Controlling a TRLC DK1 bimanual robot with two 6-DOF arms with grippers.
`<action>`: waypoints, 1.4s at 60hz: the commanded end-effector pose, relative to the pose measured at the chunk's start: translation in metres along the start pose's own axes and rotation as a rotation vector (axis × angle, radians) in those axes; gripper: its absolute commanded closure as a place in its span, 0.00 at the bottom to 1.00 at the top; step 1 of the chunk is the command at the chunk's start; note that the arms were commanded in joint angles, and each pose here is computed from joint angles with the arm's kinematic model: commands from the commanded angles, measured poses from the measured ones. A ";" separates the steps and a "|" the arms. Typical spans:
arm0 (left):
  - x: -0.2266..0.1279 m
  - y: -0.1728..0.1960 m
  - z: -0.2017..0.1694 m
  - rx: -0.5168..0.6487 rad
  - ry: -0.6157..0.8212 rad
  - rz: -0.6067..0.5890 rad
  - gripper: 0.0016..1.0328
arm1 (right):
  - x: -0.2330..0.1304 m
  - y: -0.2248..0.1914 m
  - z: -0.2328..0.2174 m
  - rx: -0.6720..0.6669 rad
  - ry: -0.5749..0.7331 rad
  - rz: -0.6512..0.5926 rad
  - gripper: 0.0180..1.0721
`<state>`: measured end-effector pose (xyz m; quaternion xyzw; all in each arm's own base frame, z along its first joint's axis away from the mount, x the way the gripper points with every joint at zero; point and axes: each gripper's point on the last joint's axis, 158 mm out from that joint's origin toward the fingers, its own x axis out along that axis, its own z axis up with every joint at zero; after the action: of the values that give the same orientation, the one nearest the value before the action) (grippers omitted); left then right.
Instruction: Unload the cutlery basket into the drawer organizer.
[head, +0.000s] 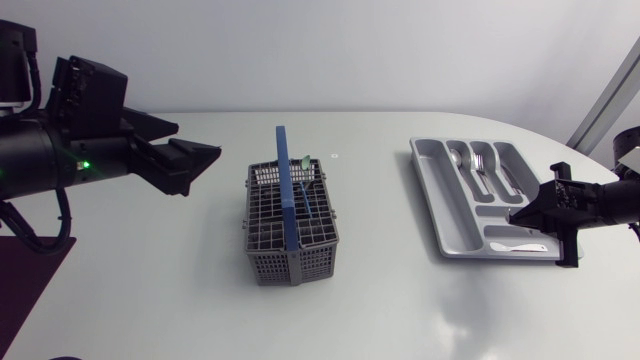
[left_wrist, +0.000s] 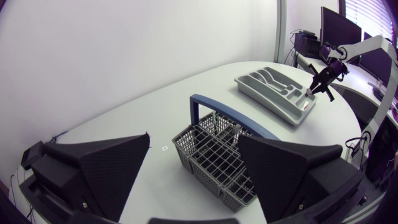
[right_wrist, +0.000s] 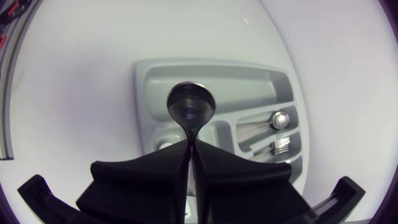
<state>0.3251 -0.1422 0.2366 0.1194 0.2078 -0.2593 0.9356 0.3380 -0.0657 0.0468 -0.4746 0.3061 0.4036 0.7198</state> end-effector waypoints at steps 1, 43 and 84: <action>0.001 -0.003 -0.012 0.020 0.017 -0.005 0.05 | 0.013 0.010 -0.019 -0.067 0.031 0.008 0.95; -0.002 0.001 -0.040 0.052 0.060 0.019 0.05 | 0.033 0.014 -0.069 -0.130 0.210 0.021 0.46; 0.026 0.045 -0.113 0.002 0.145 0.133 0.05 | -0.023 0.018 0.163 0.127 -0.150 -0.070 0.13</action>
<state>0.3303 -0.0812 0.1538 0.1489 0.2420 -0.1875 0.9403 0.3376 0.0590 0.1369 -0.4671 0.2234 0.3741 0.7694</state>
